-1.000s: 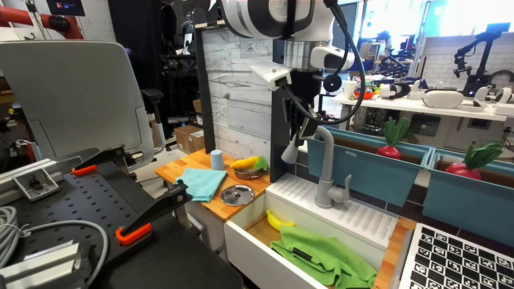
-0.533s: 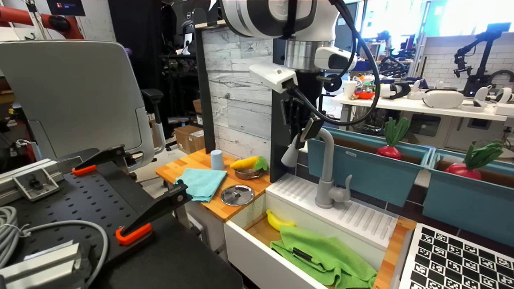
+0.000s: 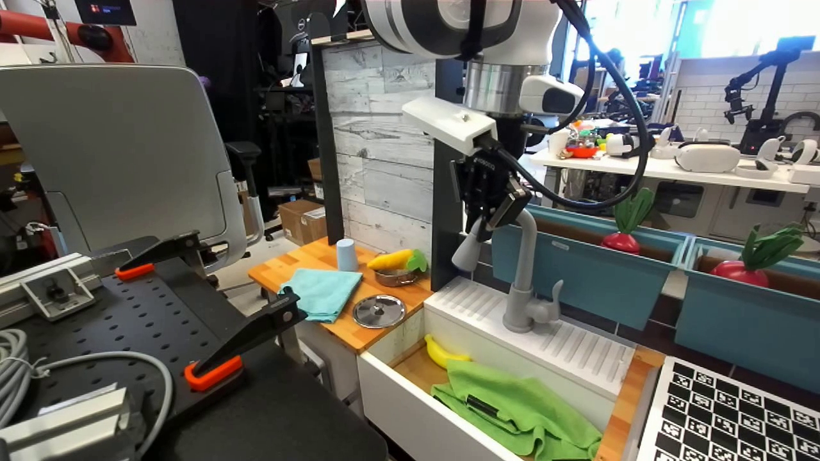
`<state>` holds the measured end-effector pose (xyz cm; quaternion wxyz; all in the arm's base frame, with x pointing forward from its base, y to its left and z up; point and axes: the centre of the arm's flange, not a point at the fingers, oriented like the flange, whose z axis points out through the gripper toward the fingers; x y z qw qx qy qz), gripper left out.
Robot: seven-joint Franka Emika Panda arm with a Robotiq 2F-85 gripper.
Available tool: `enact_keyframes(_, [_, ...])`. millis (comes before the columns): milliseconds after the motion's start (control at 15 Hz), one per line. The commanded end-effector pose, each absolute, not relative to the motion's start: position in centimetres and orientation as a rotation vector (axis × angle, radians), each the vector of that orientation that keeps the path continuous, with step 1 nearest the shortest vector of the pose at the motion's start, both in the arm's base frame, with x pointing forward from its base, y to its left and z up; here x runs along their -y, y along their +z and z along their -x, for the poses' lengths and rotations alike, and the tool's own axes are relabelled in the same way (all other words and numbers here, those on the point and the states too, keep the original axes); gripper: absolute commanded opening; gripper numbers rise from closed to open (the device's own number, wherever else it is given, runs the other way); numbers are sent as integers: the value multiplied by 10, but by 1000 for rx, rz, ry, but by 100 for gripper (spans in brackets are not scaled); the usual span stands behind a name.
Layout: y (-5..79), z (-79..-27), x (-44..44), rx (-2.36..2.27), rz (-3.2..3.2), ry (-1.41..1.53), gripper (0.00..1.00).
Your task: Turn the faucet to the right
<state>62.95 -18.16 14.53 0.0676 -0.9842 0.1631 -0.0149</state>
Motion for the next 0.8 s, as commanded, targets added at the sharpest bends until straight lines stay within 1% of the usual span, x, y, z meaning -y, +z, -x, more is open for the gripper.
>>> enact_keyframes(0, [151,-613,214,-492,2944,-54,6])
enact_keyframes(133, [152,-612,216,-491,2936,-51,6])
enact_keyframes(200, [152,-612,216,-490,2932,-42,51])
enact_keyframes(267, [152,-612,216,-492,2931,-39,52])
enact_keyframes(400, [151,-609,221,-510,2932,-32,65])
enact_keyframes(467, [151,-607,223,-521,2931,-30,73])
enact_keyframes(600, [151,-605,226,-535,2931,-30,86])
enact_keyframes(667, [151,-604,228,-541,2930,-30,95])
enact_keyframes(733, [152,-603,231,-555,2929,-31,99])
